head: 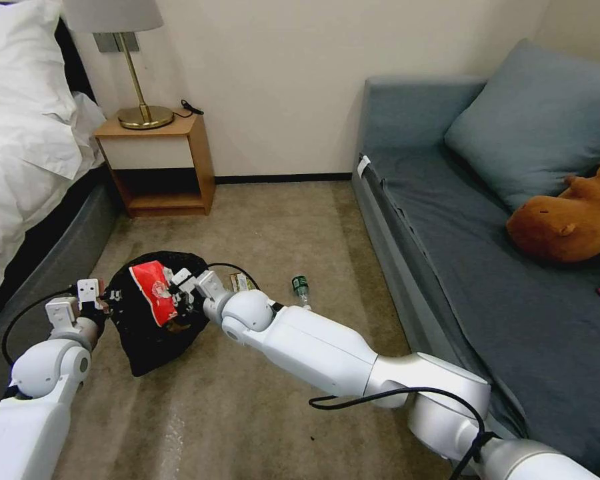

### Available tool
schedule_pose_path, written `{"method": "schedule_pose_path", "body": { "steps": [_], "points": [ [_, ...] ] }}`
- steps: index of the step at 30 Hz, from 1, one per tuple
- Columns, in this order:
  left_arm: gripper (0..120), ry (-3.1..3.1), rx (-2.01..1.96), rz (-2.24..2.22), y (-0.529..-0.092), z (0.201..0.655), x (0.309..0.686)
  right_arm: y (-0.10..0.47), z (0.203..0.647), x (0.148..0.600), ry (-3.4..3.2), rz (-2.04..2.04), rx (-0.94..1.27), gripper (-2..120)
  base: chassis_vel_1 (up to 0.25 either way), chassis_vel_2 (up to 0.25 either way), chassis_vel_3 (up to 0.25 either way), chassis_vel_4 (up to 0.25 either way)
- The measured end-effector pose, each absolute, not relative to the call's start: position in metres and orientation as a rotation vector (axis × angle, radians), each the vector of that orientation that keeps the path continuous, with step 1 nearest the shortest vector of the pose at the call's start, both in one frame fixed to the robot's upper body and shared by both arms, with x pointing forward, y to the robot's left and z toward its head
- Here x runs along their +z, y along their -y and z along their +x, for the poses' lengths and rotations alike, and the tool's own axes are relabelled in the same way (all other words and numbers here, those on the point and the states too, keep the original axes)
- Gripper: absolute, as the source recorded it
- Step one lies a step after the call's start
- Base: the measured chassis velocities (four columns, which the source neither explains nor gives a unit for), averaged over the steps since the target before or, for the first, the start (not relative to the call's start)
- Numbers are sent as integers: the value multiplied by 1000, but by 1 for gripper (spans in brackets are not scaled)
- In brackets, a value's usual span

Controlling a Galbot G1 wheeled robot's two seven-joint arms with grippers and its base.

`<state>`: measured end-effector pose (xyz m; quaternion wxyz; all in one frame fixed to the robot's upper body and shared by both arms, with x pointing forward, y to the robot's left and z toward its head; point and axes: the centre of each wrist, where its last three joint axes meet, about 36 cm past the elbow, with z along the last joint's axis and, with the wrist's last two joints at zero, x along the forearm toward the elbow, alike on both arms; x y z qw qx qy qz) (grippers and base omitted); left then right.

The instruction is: Pick up the trash bin, then pick up the garbage on the floor and place it into the trash bin.

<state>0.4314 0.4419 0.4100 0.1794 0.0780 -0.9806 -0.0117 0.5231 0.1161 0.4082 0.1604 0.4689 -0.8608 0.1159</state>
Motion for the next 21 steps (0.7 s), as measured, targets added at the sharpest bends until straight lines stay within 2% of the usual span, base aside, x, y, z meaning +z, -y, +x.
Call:
{"method": "schedule_pose_path", "body": {
  "steps": [2,5,8,11,15,18,19,21],
  "points": [
    [4,2771,-33,221,-442,431,409,-116,523,407,2459,1336,332,17,0,0,0,0],
    [4,2769,-36,223,-442,431,408,-116,522,405,2463,1330,342,37,0,0,0,0],
    [4,2768,-39,226,-443,431,408,-115,522,406,2465,1329,345,42,0,0,0,0],
    [4,2765,-62,251,-451,431,406,-114,526,409,2485,1312,341,57,0,0,0,0],
    [4,2762,-82,279,-460,432,405,-112,529,411,2498,1298,346,66,0,0,0,0],
    [4,2760,-100,330,-477,433,408,-105,540,408,2531,1240,362,82,0,0,0,0],
    [4,2760,-100,330,-477,433,408,-105,540,408,2531,1240,362,82,0,0,0,0],
    [4,2759,-112,360,-489,433,411,-95,553,399,2566,1158,382,93,0,0,0,0]
  ]
}}
